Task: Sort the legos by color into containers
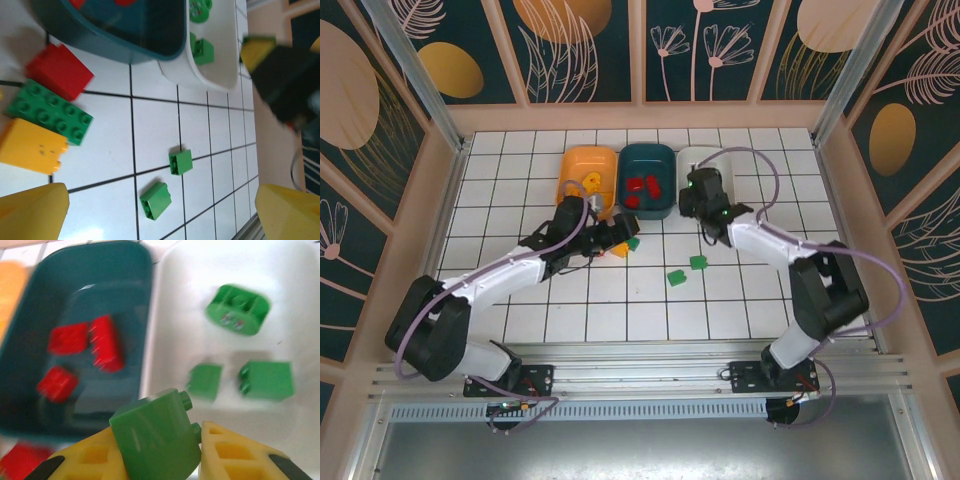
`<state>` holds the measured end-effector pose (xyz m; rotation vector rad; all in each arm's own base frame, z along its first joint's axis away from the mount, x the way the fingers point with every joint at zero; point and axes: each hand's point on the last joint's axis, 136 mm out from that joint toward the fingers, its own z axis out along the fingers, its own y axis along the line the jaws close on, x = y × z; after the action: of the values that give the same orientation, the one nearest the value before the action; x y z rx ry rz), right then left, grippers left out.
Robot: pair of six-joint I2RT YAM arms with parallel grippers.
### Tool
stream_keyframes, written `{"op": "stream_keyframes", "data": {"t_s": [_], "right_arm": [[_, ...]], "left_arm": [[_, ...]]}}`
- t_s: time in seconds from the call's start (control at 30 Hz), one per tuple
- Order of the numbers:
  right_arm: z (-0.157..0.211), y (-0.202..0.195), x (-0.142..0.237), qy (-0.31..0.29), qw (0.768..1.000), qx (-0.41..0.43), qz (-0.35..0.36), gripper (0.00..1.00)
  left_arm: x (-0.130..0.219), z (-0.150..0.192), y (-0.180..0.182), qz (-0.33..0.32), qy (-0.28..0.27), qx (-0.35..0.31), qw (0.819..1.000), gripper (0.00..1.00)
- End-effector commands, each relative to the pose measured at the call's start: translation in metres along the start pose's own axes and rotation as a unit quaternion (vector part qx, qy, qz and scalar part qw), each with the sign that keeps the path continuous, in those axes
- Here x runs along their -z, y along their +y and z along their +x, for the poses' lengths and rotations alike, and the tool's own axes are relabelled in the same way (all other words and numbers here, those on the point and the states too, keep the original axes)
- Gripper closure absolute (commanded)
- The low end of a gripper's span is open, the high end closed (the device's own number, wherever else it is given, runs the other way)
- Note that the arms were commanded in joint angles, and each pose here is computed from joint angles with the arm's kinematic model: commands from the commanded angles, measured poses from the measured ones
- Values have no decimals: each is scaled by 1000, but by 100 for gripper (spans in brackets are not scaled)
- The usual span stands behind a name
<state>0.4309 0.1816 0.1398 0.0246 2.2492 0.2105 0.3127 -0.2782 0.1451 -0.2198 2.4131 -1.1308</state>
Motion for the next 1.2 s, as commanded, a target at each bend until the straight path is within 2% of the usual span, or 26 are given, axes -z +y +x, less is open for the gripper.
{"op": "stream_keyframes", "data": {"t_s": [0.0, 0.07, 0.13, 0.23, 0.37, 0.47, 0.6, 0.73, 0.93, 1.03, 1.17], "right_arm": [[2, -31, -34, 37, 998, -19, 42, 71], [-2, -44, -49, 47, 997, -35, 51, 68], [-9, -47, -56, 49, 997, -48, 42, 54], [-29, -46, -46, 29, 998, -47, 42, 44], [-51, -42, -13, -8, 998, -53, 34, 40], [-48, -18, 18, -28, 999, -46, -4, 40], [-7, 40, 49, -25, 997, 9, -69, 44], [43, 94, 64, 1, 991, 79, -108, 44], [83, 155, 64, 38, 983, 71, -167, 47], [113, 195, 58, 66, 980, 92, -165, 48], [141, 229, 41, 82, 981, 109, -139, 53]], "left_arm": [[-11, 12, -1, -28, 24, -26, 999, 4], [-16, 18, -6, -34, 41, -49, 997, 2], [-19, 22, -1, -63, 48, -71, 994, 2], [-20, 12, 0, -94, 39, -96, 990, 2], [-19, 6, 14, -141, 34, -107, 984, 3], [-12, 1, 20, -154, 9, -109, 982, 3], [6, -15, 40, -184, -24, -90, 978, 1], [35, -35, 75, -172, -56, -11, 984, 1], [80, -50, 122, -213, -113, 61, 969, 9], [97, -48, 144, -220, -132, 95, 962, 12], [110, -45, 160, -212, -146, 115, 959, 14]]}}
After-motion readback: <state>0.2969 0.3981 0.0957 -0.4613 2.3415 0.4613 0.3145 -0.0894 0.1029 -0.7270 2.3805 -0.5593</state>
